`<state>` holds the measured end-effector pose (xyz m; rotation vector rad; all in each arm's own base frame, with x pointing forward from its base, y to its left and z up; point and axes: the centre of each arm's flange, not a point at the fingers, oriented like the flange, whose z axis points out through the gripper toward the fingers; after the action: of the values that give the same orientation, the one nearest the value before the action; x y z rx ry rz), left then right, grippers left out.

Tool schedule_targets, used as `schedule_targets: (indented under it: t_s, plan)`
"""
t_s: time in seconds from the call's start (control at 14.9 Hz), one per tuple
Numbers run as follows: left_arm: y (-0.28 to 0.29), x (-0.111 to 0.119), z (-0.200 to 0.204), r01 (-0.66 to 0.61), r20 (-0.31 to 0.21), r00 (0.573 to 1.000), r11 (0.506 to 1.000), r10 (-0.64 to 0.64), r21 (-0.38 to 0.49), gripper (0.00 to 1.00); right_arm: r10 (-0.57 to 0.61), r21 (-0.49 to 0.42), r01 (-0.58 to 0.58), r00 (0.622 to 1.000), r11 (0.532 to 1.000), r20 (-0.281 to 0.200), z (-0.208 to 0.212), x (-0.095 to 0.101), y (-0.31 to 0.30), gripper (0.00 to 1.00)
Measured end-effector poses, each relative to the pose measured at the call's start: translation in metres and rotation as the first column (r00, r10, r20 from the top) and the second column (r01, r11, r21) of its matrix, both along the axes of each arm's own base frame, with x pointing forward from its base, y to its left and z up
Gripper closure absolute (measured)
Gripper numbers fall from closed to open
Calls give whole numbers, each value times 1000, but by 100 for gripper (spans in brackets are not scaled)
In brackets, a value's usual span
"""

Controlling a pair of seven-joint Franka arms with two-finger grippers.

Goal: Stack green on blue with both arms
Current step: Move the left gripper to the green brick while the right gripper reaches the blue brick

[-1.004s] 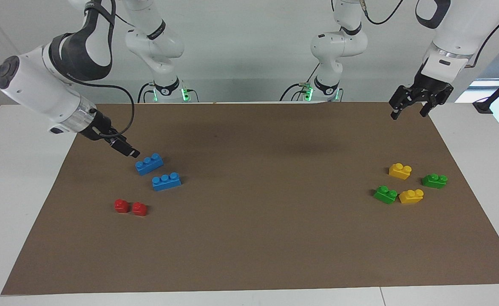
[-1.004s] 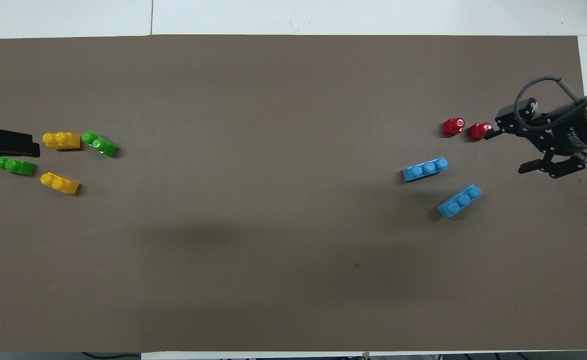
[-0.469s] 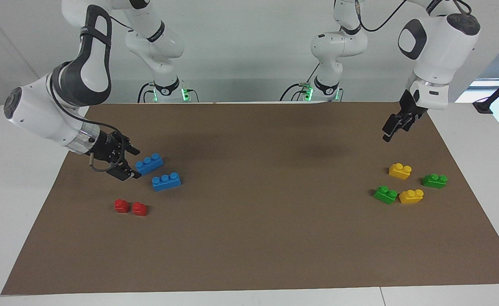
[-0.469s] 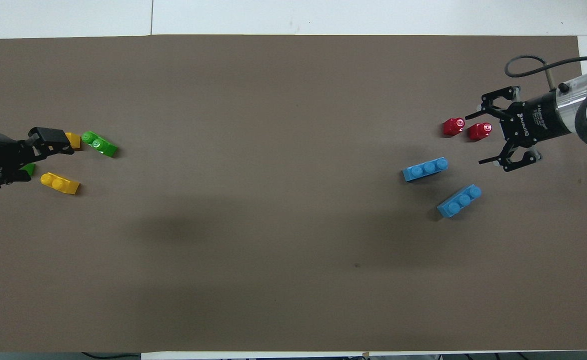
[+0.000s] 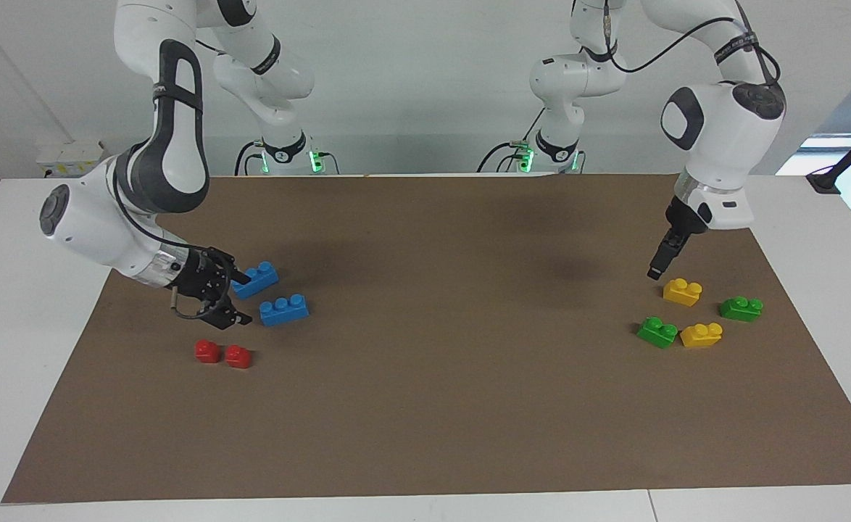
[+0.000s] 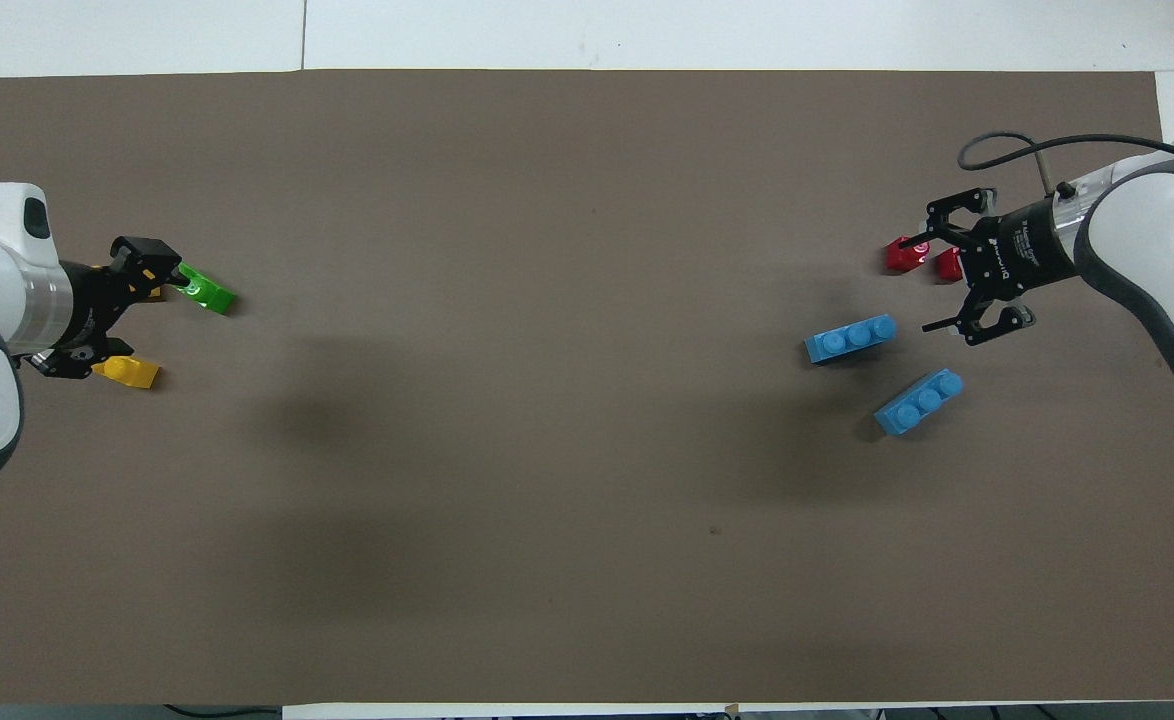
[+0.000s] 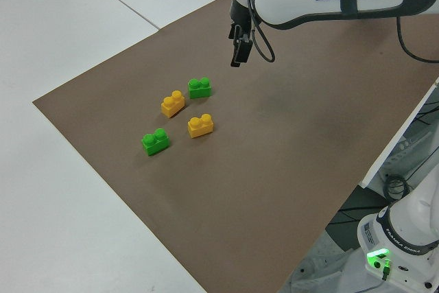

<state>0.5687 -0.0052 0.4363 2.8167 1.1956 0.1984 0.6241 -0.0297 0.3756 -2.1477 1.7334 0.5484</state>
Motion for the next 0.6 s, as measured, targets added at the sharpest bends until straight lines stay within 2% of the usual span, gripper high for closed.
schedule_targets:
  t_s: [0.33,0.6]
  plan:
    - [9,19,-50,-23,7,1000,1000,23,-5,0,34,16,-33,999,999,-16,-34,-12,1,0]
    - [26,27,-62,-52,40,998,999,52,-7,0,57,21,-56,998,998,-34,-53,-22,1,0]
